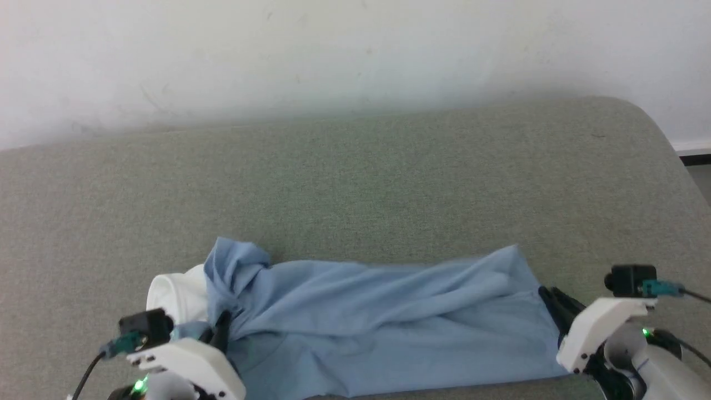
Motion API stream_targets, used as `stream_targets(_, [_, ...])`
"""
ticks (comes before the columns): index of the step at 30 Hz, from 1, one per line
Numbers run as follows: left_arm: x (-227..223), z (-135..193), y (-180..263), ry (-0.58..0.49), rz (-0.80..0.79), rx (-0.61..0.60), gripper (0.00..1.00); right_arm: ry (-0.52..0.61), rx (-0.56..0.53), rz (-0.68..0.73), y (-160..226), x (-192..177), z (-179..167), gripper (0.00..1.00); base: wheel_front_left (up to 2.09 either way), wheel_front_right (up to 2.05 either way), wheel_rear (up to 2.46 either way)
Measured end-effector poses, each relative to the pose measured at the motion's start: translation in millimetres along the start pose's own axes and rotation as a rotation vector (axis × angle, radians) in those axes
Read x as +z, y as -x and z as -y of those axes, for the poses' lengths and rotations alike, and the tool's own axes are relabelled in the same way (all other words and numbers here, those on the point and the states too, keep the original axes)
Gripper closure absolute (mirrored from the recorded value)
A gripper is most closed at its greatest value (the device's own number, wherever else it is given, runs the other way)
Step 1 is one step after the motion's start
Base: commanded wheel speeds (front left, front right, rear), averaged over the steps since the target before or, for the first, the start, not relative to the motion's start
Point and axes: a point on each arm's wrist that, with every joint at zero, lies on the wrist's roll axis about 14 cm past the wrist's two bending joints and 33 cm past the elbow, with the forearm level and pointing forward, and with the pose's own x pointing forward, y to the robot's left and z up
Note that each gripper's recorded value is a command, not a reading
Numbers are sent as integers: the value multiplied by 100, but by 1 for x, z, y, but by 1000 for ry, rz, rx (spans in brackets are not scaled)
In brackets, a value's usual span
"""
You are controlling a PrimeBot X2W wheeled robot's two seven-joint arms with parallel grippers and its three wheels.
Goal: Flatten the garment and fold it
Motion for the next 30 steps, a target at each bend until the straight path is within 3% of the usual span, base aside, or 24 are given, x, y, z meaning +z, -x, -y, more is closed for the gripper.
stream_targets(5, [6,-16,10,-51,81,63,0,-21,-24,53,19,-8,12,0,0,0,0])
stream_targets(15, [47,-3,33,-173,346,50,0,-23,-49,154,59,14,32,0,0,0,0])
stream_targets(22, [68,1,57,-284,465,46,0,50,-20,3,56,14,22,0,0,0,0])
stream_targets(30, [72,2,70,-288,513,60,0,98,1,-217,33,-8,1,0,0,0,0])
